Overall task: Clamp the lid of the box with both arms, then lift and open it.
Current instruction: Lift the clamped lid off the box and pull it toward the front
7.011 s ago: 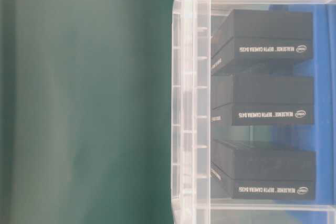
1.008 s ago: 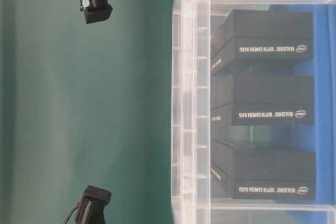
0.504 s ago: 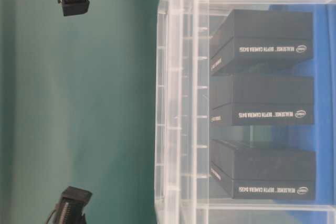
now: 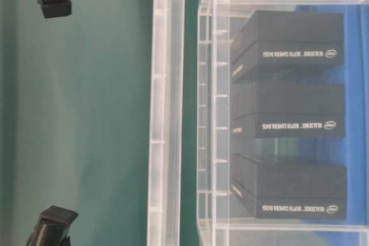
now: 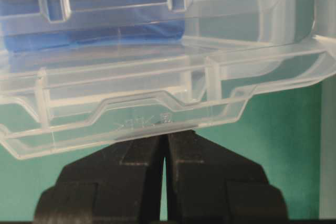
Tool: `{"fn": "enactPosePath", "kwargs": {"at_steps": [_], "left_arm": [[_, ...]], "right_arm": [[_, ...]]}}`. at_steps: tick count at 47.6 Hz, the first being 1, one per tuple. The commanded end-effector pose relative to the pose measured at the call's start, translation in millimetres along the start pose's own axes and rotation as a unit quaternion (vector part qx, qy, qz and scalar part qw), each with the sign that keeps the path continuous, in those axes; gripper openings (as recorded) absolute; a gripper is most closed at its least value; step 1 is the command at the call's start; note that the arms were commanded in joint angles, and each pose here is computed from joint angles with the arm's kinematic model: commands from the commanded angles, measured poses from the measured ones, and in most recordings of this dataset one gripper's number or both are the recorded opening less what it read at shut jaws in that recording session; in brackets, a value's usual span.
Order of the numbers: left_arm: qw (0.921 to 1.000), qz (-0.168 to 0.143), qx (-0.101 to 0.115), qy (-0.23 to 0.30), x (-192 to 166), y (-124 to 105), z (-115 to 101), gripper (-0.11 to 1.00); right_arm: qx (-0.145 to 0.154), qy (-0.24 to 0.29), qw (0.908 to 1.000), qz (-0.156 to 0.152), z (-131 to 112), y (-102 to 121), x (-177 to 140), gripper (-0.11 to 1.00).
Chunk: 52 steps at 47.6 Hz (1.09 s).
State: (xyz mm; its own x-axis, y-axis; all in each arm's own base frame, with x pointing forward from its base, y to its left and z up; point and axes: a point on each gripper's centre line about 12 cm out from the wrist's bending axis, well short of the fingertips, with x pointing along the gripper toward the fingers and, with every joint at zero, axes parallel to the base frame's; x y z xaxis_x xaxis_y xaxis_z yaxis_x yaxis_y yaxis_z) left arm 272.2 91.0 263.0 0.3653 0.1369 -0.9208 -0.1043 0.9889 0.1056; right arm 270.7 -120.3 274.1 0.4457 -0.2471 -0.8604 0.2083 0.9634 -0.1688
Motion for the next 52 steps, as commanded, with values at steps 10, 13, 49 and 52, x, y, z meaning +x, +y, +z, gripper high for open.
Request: {"fn": "enactPosePath", "kwargs": {"at_steps": [10, 13, 49, 52], "left_arm": [[0.9989, 0.004, 0.002, -0.046, -32, 0, 24, 0.01], [0.9989, 0.004, 0.001, -0.046, -33, 0, 25, 0.01], [0.9985, -0.034, -0.002, -0.044, -39, -48, 25, 0.01], [0.9982, -0.040, 0.004, -0.045, -40, -56, 26, 0.01]], "right_arm": [[-0.008, -0.047, 0.9988, 0.009, 31, 10, -33, 0.00], [-0.009, -0.047, 0.9988, 0.010, 31, 10, -33, 0.00], [-0.017, -0.045, 0.9971, 0.058, 33, 62, -50, 0.00], [-0.020, -0.047, 0.9966, 0.064, 33, 69, -52, 0.00]]}}
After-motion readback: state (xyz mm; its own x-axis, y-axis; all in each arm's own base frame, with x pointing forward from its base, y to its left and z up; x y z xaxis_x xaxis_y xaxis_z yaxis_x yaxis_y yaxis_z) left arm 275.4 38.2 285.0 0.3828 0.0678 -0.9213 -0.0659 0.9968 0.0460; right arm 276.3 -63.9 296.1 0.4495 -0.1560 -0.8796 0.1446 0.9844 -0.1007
